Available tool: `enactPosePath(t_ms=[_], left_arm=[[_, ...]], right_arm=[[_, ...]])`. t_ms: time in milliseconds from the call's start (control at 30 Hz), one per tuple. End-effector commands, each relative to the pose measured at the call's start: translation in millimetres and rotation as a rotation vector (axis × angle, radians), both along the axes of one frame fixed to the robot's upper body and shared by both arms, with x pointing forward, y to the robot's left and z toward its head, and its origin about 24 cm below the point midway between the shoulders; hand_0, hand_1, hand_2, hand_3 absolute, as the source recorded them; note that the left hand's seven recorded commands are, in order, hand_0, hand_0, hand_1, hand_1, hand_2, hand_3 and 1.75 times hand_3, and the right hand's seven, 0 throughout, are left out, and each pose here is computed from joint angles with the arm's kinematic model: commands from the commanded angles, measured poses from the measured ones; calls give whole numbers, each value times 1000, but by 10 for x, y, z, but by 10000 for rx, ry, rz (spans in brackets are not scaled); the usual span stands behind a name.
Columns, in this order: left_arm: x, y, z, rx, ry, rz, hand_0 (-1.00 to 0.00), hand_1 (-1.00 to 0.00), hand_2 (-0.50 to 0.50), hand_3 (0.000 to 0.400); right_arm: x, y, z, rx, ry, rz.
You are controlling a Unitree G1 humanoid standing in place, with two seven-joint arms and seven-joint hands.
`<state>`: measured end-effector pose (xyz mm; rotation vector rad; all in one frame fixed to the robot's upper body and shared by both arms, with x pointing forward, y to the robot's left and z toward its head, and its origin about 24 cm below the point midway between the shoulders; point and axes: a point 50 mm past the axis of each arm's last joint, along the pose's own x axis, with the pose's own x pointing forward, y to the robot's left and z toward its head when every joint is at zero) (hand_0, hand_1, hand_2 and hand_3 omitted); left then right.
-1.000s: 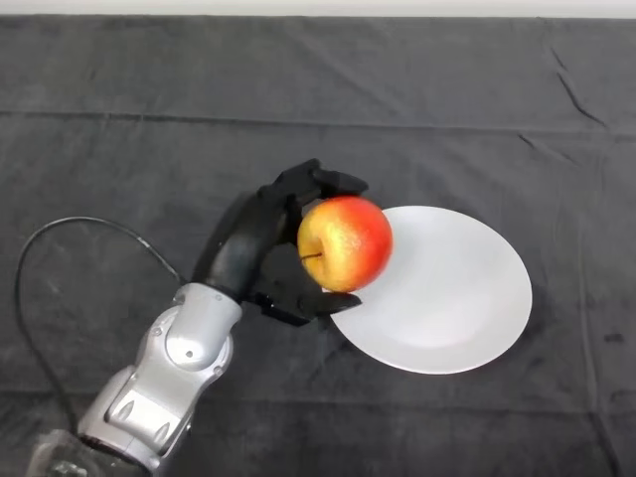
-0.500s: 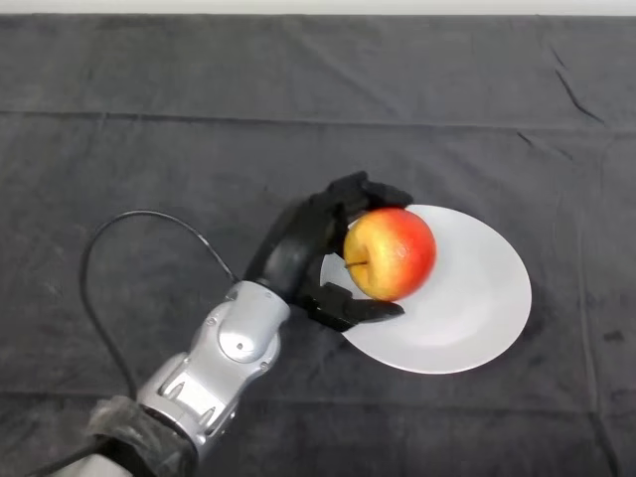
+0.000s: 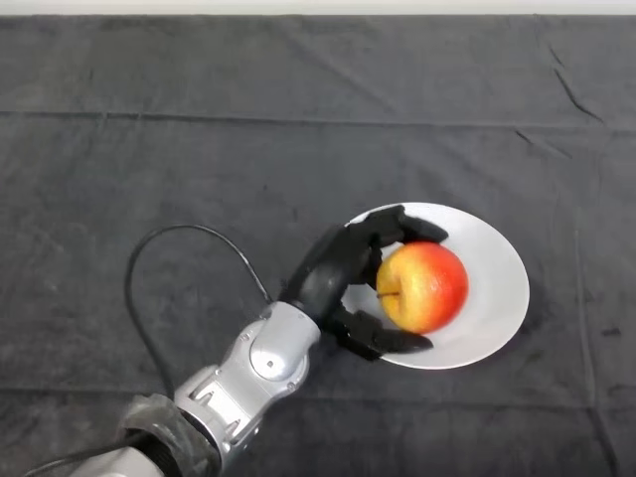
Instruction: Move the apple to the plate
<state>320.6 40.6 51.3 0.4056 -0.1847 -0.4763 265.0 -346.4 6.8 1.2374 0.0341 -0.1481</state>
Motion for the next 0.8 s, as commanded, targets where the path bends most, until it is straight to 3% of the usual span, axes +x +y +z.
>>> enactPosePath(t_ms=[33, 333, 367, 400, 467, 500, 533, 567, 600, 633, 800], left_arm=[[110, -28, 138, 78, -509, -98, -1000, -1000, 0, 400], [110, -50, 96, 333, -463, -360, -1000, -1000, 0, 400], [112, -48, 96, 357, -473, -368, -1000, -961, -20, 400], [115, -46, 95, 380, -486, -372, -1000, -729, -135, 400], [120, -39, 93, 436, -524, -370, -1000, -16, -492, 400], [120, -36, 91, 460, -543, -365, -831, 0, -416, 333], [121, -33, 87, 494, -570, -356, -761, 0, -380, 304], [121, -31, 84, 519, -590, -348, -302, 0, -151, 121], [121, -30, 81, 545, -612, -340, -243, 0, -122, 97], [121, -29, 79, 579, -642, -329, 0, 0, 0, 0], [126, -18, 75, 702, -757, -293, 0, 0, 0, 0]], right_arm=[[5, -61, 60, -144, -81, -107], [5, -62, 61, -125, -92, -105], [5, -62, 61, -123, -93, -105], [5, -62, 61, -121, -94, -105], [5, -63, 61, -118, -96, -105], [5, -63, 61, -117, -97, -104], [5, -63, 61, -115, -98, -104], [5, -63, 61, -114, -99, -104], [5, -63, 61, -112, -100, -104], [5, -63, 61, -111, -101, -103], [5, -63, 61, -106, -105, -102]])
